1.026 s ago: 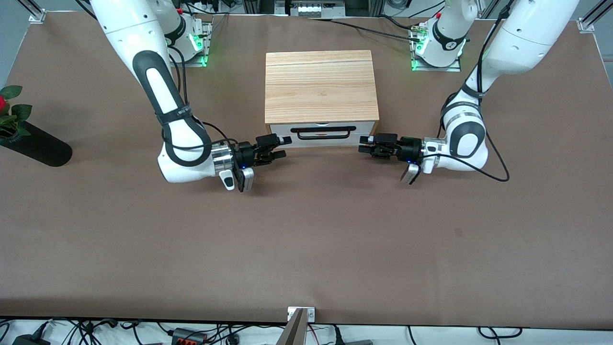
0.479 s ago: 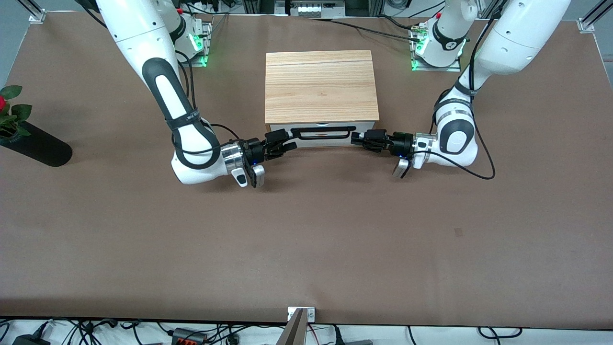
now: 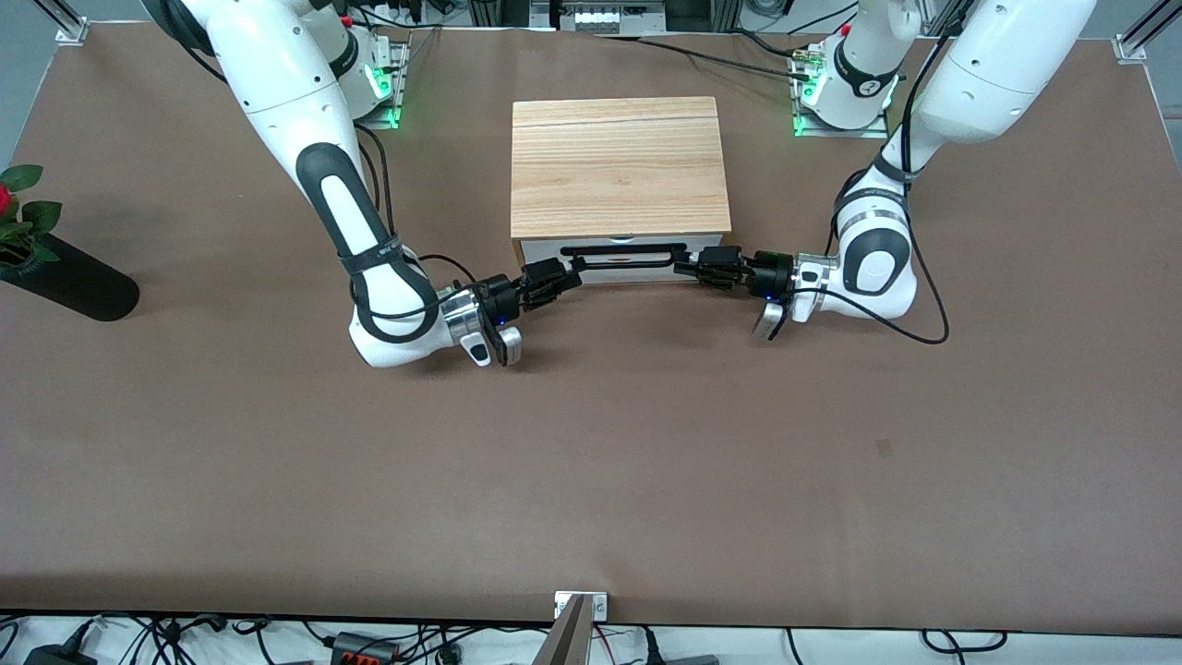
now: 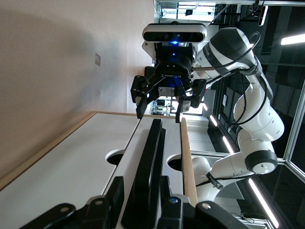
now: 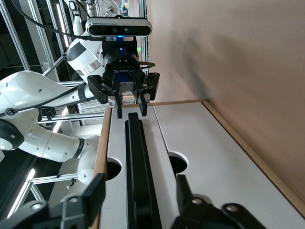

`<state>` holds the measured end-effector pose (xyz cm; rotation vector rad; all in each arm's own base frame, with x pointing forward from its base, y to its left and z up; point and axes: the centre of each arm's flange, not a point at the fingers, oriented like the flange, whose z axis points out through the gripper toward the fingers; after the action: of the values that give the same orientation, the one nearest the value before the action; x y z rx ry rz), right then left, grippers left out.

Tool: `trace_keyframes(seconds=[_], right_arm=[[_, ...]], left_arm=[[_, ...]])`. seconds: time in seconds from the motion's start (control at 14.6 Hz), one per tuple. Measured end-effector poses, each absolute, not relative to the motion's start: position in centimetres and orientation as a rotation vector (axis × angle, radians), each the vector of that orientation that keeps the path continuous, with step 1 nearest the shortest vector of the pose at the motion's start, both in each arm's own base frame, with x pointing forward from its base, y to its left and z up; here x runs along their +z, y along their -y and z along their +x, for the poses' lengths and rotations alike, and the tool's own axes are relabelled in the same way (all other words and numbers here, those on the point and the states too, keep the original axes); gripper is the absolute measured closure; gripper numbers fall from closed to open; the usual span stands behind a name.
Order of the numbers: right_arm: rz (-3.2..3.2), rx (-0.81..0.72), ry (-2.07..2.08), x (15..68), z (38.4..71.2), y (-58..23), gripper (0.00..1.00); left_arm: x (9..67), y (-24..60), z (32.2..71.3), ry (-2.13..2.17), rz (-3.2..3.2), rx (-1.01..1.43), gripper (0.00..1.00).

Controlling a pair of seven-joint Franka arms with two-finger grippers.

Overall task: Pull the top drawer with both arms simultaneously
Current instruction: 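Pull the handle outward with both grippers to slide the drawer open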

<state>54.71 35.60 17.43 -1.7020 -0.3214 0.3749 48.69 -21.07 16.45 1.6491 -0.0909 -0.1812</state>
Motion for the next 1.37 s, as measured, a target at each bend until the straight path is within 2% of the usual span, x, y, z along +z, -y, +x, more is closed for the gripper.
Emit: trace_keyframes(seconds=[0.07, 0.14, 0.27, 0.48, 0.55, 0.62, 1.37], right_arm=[[-1.701, 0.374, 0.323, 17.6, 54.8, -35.7, 0.47], [-1.700, 0.376, 0.322, 17.6, 54.8, -35.7, 0.47], [-1.700, 0.395, 0.306, 17.7, 54.8, -35.7, 0.65], [-1.681, 0.426, 0.303, 17.3, 54.4, -35.7, 0.69], [-1.680, 0.432, 0.300, 17.0, 54.3, -35.7, 0.74], [-1.675, 0.441, 0.298, 16.7, 54.2, -35.6, 0.75], [-1.666, 0.440, 0.310, 16.6, 54.1, -35.7, 0.80]], left_arm=[[16.5, 21.4, 48.6, 0.088, 1.645, -0.181, 0.63], [16.5, 21.6, 48.6, 0.087, 1.643, -0.182, 0.65], [16.5, 22.1, 48.4, 0.095, 1.642, -0.189, 0.69], [16.5, 22.3, 48.3, 0.097, 1.642, -0.192, 0.74], [16.3, 22.3, 48.2, 0.097, 1.648, -0.189, 0.79], [16.3, 22.3, 48.2, 0.109, 1.647, -0.176, 0.81], [16.2, 22.3, 48.2, 0.112, 1.646, -0.172, 0.81]])
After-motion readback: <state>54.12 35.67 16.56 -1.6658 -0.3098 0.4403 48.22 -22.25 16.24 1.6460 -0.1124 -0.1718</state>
